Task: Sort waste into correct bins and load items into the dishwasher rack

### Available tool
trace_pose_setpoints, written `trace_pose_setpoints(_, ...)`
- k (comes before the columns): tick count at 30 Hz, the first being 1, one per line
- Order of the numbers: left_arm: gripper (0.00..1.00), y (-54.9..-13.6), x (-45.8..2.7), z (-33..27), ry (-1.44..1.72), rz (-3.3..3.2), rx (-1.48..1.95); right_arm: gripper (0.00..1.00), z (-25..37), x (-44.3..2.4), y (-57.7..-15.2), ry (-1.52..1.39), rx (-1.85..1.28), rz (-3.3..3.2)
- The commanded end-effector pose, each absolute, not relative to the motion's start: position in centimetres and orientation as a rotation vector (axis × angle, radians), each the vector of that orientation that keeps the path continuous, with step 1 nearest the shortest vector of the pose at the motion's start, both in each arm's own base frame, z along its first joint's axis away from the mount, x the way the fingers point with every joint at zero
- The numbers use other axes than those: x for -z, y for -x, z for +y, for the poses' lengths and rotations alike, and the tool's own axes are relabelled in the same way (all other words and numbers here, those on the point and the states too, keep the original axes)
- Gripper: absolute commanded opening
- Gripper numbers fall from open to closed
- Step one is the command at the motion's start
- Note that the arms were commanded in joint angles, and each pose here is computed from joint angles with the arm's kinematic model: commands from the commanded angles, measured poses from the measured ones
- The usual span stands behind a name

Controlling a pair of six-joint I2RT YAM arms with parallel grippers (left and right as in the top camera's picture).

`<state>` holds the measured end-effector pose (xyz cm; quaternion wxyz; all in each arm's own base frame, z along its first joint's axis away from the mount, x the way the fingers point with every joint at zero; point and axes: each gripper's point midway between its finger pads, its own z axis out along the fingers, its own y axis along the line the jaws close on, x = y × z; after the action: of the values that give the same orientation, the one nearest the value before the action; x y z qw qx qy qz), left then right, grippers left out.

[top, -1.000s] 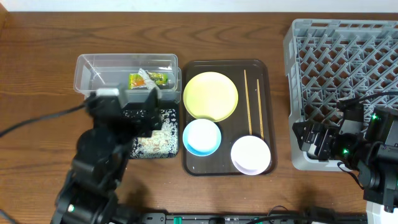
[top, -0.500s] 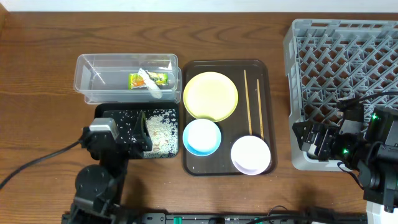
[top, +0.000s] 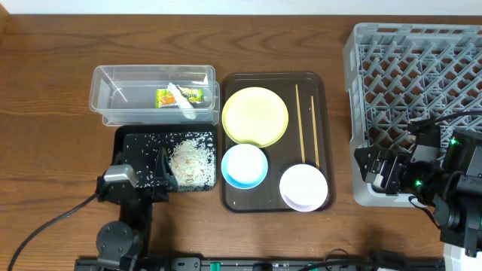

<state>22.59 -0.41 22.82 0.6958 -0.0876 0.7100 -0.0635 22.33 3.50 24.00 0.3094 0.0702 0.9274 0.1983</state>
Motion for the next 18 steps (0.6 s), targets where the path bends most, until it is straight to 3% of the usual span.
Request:
trace_pose_setpoints(1, 0.93, -22.7, -22.2, 0.3, 0.212, 1.572, 0.094, 0.99, 3.9, -24.5, -22.3, -0.162, -0.528, 2.439)
trace_pose_setpoints(18, 0.93, -24.5, -18.4, 0.2, 0.223, 1.518, 0.098, 0.99, 3.9, -24.5, -22.3, -0.162, -0.528, 2.439)
